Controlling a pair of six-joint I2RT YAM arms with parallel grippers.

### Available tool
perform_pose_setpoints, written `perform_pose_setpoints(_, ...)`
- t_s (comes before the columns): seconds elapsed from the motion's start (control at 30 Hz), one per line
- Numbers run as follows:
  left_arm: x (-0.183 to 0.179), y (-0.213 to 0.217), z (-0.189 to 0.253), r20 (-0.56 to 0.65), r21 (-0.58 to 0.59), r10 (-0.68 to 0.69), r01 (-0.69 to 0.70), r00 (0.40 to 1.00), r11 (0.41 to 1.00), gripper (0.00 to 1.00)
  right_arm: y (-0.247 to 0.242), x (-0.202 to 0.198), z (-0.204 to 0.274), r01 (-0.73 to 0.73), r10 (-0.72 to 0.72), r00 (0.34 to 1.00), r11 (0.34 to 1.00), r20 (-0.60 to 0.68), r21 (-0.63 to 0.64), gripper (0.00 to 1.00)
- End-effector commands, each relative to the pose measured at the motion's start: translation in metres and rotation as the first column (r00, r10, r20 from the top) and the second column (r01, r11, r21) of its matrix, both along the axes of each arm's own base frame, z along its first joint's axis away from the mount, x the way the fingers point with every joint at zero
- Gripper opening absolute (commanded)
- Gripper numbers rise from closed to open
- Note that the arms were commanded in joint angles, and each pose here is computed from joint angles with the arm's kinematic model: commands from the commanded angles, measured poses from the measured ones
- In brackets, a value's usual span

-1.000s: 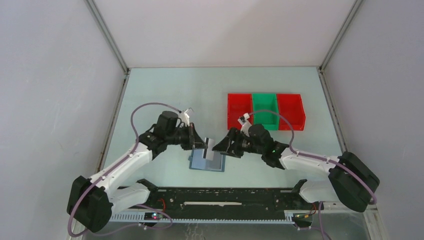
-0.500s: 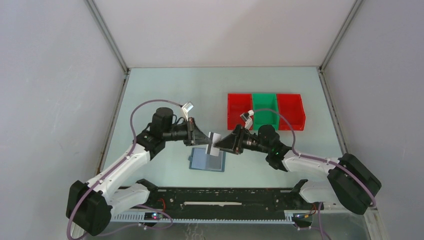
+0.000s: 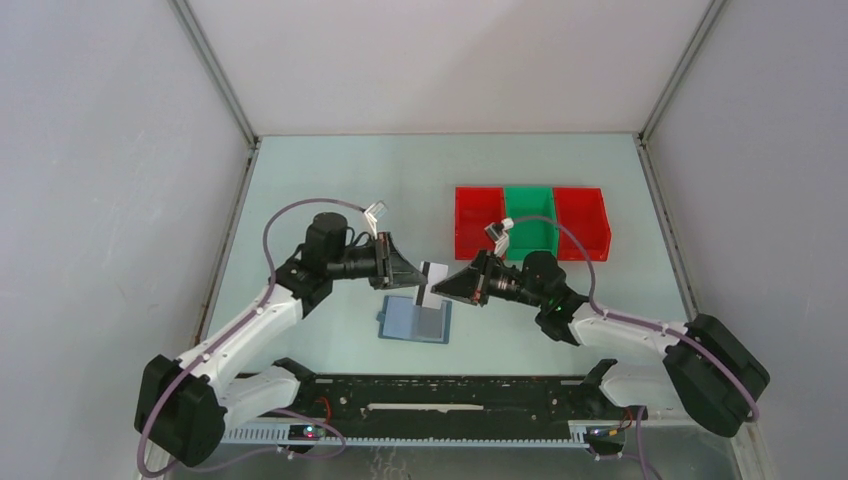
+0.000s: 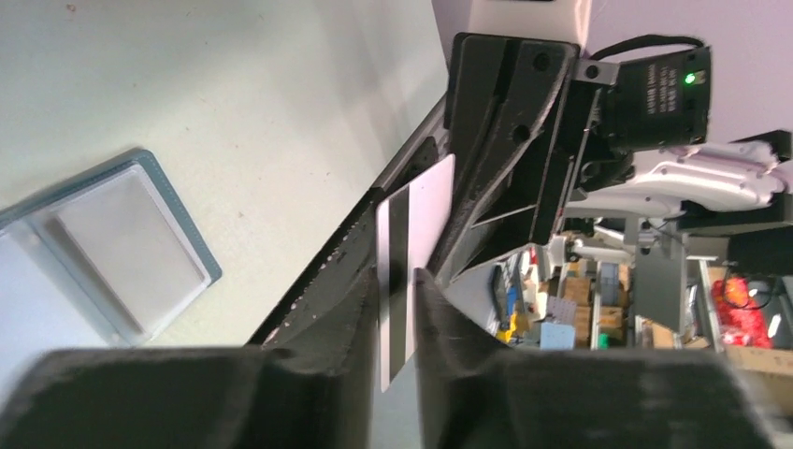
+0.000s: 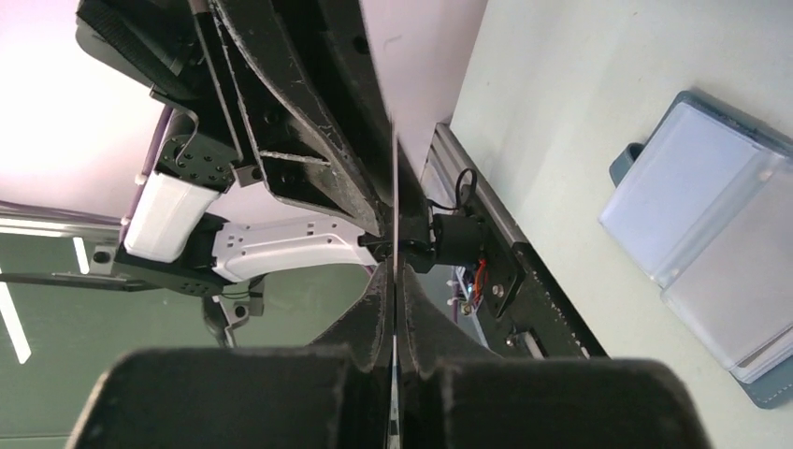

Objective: Take the credit cards out of the card holder
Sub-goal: Place the credit card in the storage box.

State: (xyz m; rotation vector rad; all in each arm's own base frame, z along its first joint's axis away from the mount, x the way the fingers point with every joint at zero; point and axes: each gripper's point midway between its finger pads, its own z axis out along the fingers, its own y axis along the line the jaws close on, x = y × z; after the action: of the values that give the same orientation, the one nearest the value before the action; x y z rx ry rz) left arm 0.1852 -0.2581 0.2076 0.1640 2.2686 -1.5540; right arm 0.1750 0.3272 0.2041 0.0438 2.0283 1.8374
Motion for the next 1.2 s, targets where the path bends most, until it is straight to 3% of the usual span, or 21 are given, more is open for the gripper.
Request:
perform_pose_setpoints(0.0, 0.005, -0.002, 0.007, 0.021, -0.009, -0.002, 0.002, 1.000, 1.000, 0.36, -0.008, 0.007, 0.003, 0.058, -0.055, 0.997, 0.997, 0.054, -0.052, 0.00)
perform_pose_setpoints(0.2, 0.021, 0.014, 0.012, 0.053, 0.089, 0.075, -0.080, 0.996, 0.993, 0.64, -0.042, 0.029, -0.016, 0.201, -0.179, 0.979, 0.913, 0.093, -0.356, 0.00)
perform_pose_setpoints(0.33, 0.036, 0.038, 0.022, 0.137, 0.190, 0.184, -0.209, 0.973, 0.959, 0.68, -0.091, 0.041, -0.024, 0.316, -0.287, 0.948, 0.796, 0.138, -0.516, 0.00)
perform_pose_setpoints(0.57, 0.048, 0.071, 0.019, 0.219, 0.323, 0.307, -0.366, 0.926, 0.873, 0.69, -0.179, 0.076, -0.005, 0.536, -0.410, 0.833, 0.428, 0.372, -0.728, 0.00)
perform_pose_setpoints(0.8, 0.041, 0.072, -0.002, 0.174, 0.355, 0.296, -0.341, 0.939, 0.871, 0.69, -0.208, 0.118, 0.016, 0.546, -0.358, 0.804, 0.129, 0.474, -0.828, 0.00)
perform_pose_setpoints(1.03, 0.038, 0.076, -0.008, 0.170, 0.373, 0.298, -0.341, 0.939, 0.863, 0.69, -0.191, 0.165, 0.025, 0.525, -0.294, 0.820, 0.043, 0.491, -0.850, 0.00)
perform_pose_setpoints(1.17, 0.037, 0.081, -0.011, 0.182, 0.391, 0.311, -0.358, 0.933, 0.848, 0.69, -0.169, 0.188, 0.020, 0.493, -0.251, 0.847, 0.043, 0.468, -0.869, 0.00)
